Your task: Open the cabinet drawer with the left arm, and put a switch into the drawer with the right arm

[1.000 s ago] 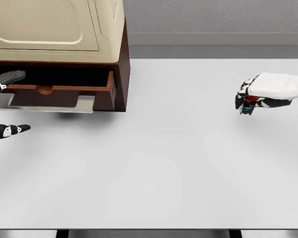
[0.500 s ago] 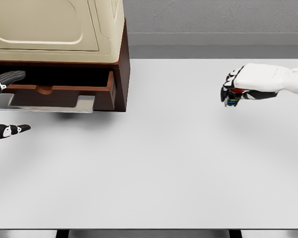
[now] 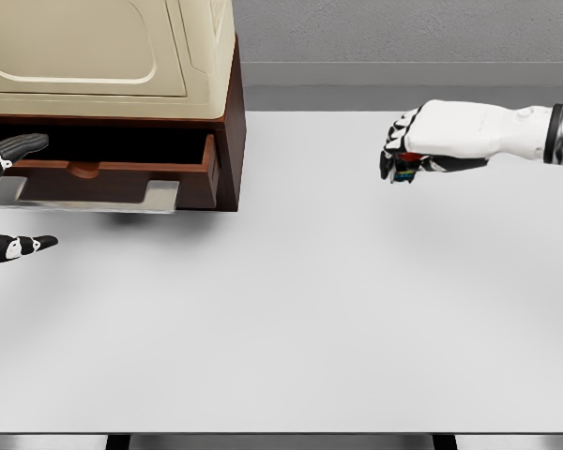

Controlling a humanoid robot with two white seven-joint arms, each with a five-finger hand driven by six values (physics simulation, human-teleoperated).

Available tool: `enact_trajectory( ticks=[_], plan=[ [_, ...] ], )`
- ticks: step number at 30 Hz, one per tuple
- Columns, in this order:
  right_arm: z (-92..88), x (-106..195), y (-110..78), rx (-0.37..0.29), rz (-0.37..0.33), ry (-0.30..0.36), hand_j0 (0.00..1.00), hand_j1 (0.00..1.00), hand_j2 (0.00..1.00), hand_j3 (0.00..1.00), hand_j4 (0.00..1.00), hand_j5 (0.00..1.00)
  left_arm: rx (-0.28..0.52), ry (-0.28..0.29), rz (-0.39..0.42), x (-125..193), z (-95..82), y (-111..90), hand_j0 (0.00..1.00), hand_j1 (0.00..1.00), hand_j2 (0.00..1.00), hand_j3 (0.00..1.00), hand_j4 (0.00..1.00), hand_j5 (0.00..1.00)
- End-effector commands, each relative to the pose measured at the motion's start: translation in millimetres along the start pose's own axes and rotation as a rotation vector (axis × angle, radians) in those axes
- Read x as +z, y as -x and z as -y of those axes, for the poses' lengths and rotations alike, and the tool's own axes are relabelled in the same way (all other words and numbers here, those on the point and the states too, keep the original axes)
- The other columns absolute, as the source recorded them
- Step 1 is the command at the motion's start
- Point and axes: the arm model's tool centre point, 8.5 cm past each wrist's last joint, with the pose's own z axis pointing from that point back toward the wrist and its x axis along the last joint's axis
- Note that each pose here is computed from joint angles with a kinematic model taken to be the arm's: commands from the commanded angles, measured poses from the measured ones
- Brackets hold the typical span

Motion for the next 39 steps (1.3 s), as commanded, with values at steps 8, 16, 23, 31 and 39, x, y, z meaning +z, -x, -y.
enact_trajectory(
  ticks=[8,16,23,31,39],
  plan=[
    [10.0,-23.8,-10.4,0.013,0.058,0.015,0.51,0.51,0.51,0.51,0.51,0.51,0.007,-0.005,0.001,0.1,-0.6,0.0,1.00,1.00,1.00,1.00,1.00,1.00],
    [23.2,-32.6,-15.0,0.037,0.081,0.031,0.51,0.51,0.51,0.51,0.51,0.51,0.008,-0.006,0.001,0.1,-0.3,0.0,1.00,1.00,1.00,1.00,1.00,1.00],
    [37.2,-48.5,-24.7,0.061,0.123,0.053,0.51,0.51,0.51,0.51,0.51,0.51,0.008,-0.006,0.001,0.1,-0.3,0.0,1.00,1.00,1.00,1.00,1.00,1.00],
    [54.4,-60.5,-33.3,0.091,0.156,0.079,0.51,0.51,0.51,0.51,0.51,0.51,0.006,-0.005,0.002,-0.1,-0.8,-0.4,1.00,1.00,1.00,1.00,1.00,1.00],
    [66.9,-75.8,-44.0,0.113,0.197,0.094,0.51,0.51,0.51,0.51,0.51,0.51,0.007,-0.006,0.003,-0.1,-0.4,-0.4,1.00,1.00,1.00,1.00,1.00,1.00]
  ],
)
